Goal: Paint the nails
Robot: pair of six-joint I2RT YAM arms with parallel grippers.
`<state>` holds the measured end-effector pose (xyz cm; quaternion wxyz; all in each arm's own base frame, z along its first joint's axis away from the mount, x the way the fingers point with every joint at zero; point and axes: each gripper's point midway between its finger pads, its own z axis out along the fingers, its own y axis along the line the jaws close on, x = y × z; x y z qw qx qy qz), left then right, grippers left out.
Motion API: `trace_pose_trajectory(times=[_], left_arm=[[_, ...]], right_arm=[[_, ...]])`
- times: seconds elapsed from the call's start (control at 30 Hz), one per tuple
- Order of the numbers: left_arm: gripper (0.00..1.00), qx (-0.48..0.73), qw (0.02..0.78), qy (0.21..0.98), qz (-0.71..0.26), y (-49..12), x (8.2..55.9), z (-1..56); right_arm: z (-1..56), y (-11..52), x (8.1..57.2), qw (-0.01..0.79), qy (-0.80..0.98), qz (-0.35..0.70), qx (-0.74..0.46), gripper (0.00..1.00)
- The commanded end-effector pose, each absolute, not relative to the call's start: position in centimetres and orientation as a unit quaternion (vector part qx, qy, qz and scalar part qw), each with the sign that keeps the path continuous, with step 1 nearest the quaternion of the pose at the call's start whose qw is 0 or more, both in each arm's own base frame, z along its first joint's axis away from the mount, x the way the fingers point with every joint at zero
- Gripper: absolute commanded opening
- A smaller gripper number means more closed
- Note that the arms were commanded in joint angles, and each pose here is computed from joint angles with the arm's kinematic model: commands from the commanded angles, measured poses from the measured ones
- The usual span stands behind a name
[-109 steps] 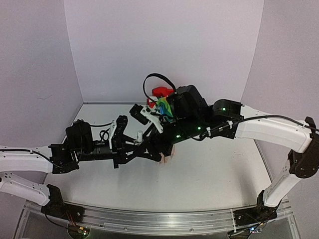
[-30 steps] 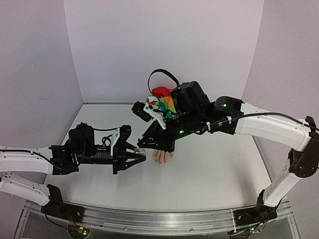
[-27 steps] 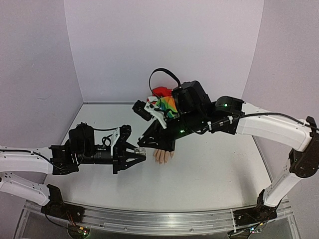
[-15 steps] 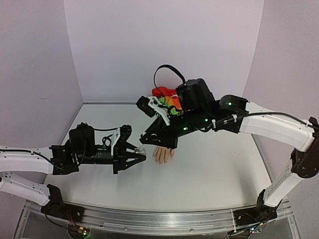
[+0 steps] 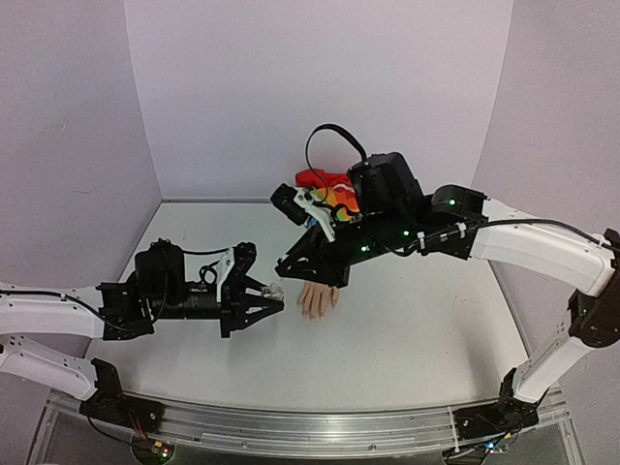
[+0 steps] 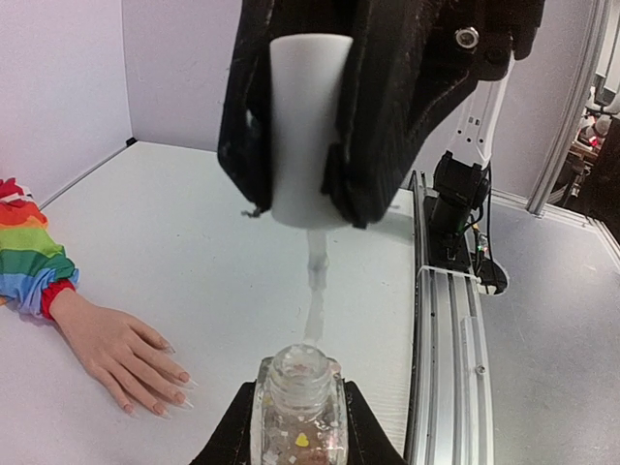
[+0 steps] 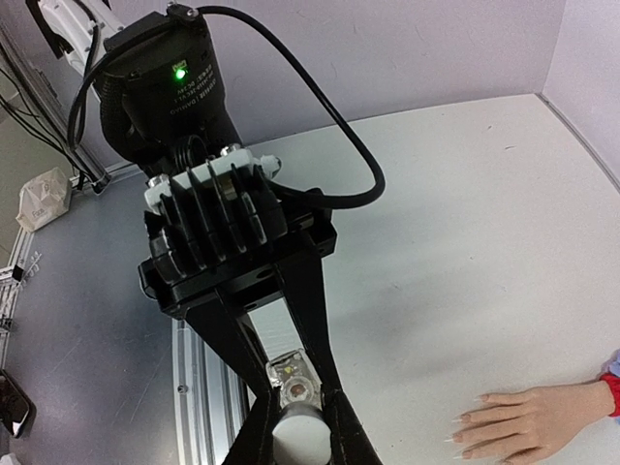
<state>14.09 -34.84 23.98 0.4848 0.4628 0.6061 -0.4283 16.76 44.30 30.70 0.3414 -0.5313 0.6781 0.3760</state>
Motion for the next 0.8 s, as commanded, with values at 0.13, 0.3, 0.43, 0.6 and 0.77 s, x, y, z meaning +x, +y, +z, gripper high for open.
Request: trace_pose_trajectory(times=[0.13,0.3,0.43,0.6,0.77], left_arm=[[0.00,0.423,0.537,0.618,-0.387,-33.7,16.3,25.2],[0.00,0.362,0.595,0.632,-0.339,-31.3,18.5,27.0],[0.00,0.273,0.644,0.660,-0.275,-28.2,21.5,29.8],[0.00,0.243,0.655,0.678,-0.229,-26.9,22.9,33.4],[0.00,0.252,0.655,0.681,-0.207,-26.7,23.1,35.2]], right_arm=[[33.3,41.7,18.3,0.386,0.717,0.377,-0.442,0.00],[30.2,39.6,21.4,0.389,0.798,0.339,-0.311,0.00],[25.8,36.7,25.1,0.395,0.865,0.279,-0.132,0.00],[21.1,35.0,27.2,0.387,0.892,0.233,0.003,0.00],[16.6,35.9,28.3,0.366,0.907,0.203,0.047,0.00]])
